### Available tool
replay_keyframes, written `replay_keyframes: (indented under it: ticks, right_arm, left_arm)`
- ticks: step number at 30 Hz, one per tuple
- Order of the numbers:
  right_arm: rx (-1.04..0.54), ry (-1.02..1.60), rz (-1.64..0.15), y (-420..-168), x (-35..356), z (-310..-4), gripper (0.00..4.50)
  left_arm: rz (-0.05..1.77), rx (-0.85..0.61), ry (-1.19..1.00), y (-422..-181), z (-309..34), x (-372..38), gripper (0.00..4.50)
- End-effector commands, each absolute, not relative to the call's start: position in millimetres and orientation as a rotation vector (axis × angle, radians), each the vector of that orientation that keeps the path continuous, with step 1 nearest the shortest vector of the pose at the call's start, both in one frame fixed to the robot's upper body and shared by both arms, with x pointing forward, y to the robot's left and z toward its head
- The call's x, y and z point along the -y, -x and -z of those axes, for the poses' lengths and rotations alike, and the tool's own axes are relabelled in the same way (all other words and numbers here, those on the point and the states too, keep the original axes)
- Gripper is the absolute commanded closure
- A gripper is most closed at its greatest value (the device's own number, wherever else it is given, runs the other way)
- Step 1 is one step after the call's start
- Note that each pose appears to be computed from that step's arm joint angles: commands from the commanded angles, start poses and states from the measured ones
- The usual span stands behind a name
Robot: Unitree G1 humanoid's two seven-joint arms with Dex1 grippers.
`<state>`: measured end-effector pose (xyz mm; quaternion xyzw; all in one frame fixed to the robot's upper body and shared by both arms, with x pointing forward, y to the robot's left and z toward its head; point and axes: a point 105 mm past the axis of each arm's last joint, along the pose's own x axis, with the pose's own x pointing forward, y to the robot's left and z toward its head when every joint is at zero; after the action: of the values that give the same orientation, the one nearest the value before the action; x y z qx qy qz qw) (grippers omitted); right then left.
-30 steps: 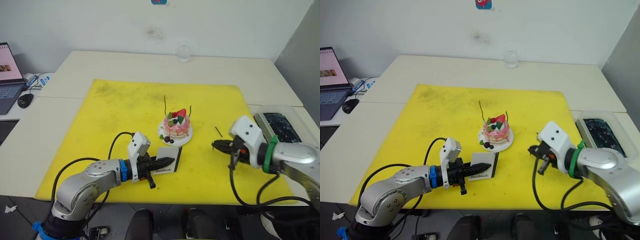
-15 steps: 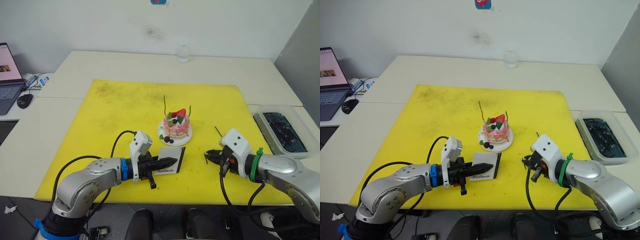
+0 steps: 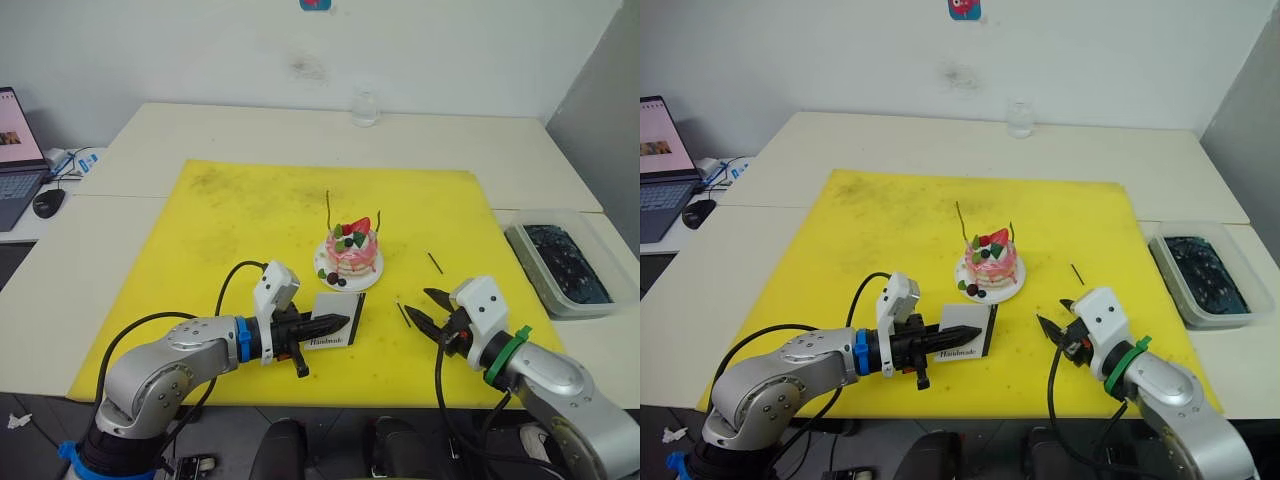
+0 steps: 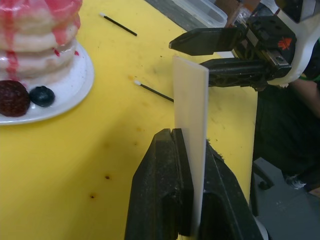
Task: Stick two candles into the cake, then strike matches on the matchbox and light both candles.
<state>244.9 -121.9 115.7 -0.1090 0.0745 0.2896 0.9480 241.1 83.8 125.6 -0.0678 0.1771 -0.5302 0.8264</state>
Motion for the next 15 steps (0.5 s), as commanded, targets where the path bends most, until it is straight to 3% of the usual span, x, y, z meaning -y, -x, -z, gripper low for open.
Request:
replay_keyframes:
  ticks: [1,15]
  right_arm:
    - [-0.07,0.195,-0.532,-247,115,-113,2.18]
    - [-0.145,0.174,-0.479,-254,107,-78,2.18]
  left_arm:
    - [1.124,-0.347,0.143,-241,-134,-85,4.5]
    - [1.109,-0.351,0.137,-242,-134,-89,4.5]
